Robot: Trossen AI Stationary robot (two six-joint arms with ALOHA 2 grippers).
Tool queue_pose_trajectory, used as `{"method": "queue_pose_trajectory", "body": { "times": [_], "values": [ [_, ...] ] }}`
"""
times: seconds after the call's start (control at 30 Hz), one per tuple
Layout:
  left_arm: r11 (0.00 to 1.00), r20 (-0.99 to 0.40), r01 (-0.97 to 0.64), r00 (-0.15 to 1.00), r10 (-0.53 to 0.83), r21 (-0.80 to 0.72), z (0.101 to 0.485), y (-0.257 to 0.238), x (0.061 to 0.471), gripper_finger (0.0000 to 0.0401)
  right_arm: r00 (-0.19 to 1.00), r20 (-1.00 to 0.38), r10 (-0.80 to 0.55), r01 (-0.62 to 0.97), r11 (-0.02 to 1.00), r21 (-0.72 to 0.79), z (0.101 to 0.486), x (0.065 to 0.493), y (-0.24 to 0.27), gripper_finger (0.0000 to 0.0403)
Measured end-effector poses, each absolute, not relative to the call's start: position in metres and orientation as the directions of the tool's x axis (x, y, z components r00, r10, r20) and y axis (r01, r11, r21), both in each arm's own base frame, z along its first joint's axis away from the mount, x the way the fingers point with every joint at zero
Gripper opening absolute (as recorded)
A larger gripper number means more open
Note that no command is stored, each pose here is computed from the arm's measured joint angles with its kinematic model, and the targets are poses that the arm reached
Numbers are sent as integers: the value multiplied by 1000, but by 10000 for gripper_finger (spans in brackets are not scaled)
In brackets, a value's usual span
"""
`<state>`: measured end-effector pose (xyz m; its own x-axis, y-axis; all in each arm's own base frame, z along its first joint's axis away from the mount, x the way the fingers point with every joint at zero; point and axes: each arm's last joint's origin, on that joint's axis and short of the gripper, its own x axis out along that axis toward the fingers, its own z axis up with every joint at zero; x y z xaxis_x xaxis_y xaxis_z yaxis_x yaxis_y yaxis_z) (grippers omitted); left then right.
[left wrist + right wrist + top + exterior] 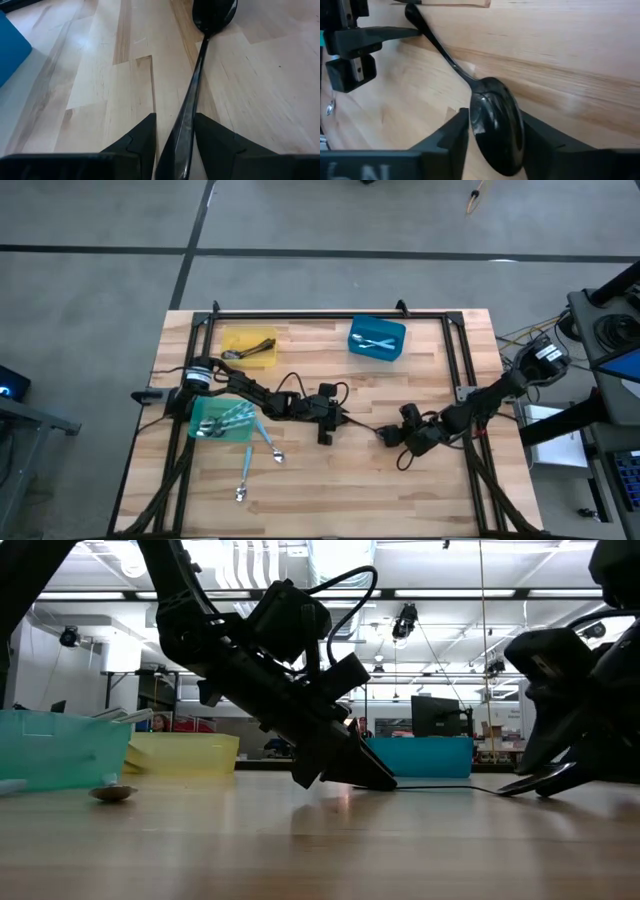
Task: Sort silverware by color (type)
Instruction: Put the black spoon into the yellow bin
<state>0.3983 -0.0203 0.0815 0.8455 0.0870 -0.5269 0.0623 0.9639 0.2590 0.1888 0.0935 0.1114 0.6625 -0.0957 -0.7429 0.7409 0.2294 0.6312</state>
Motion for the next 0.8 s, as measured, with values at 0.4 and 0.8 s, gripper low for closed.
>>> {"method": "queue_pose_trajectory", "body": {
  "times": [0.4, 0.8],
  "values": [
    [965, -524, 58, 847, 87, 254, 85, -20, 398, 115, 678, -722, -140, 724, 302, 621, 113, 189, 92, 10],
    [921, -536, 126, 838, 100, 369, 142, -16, 385, 116, 583, -776, -240, 730, 573, 372, 170, 206, 84, 9]
  ]
}}
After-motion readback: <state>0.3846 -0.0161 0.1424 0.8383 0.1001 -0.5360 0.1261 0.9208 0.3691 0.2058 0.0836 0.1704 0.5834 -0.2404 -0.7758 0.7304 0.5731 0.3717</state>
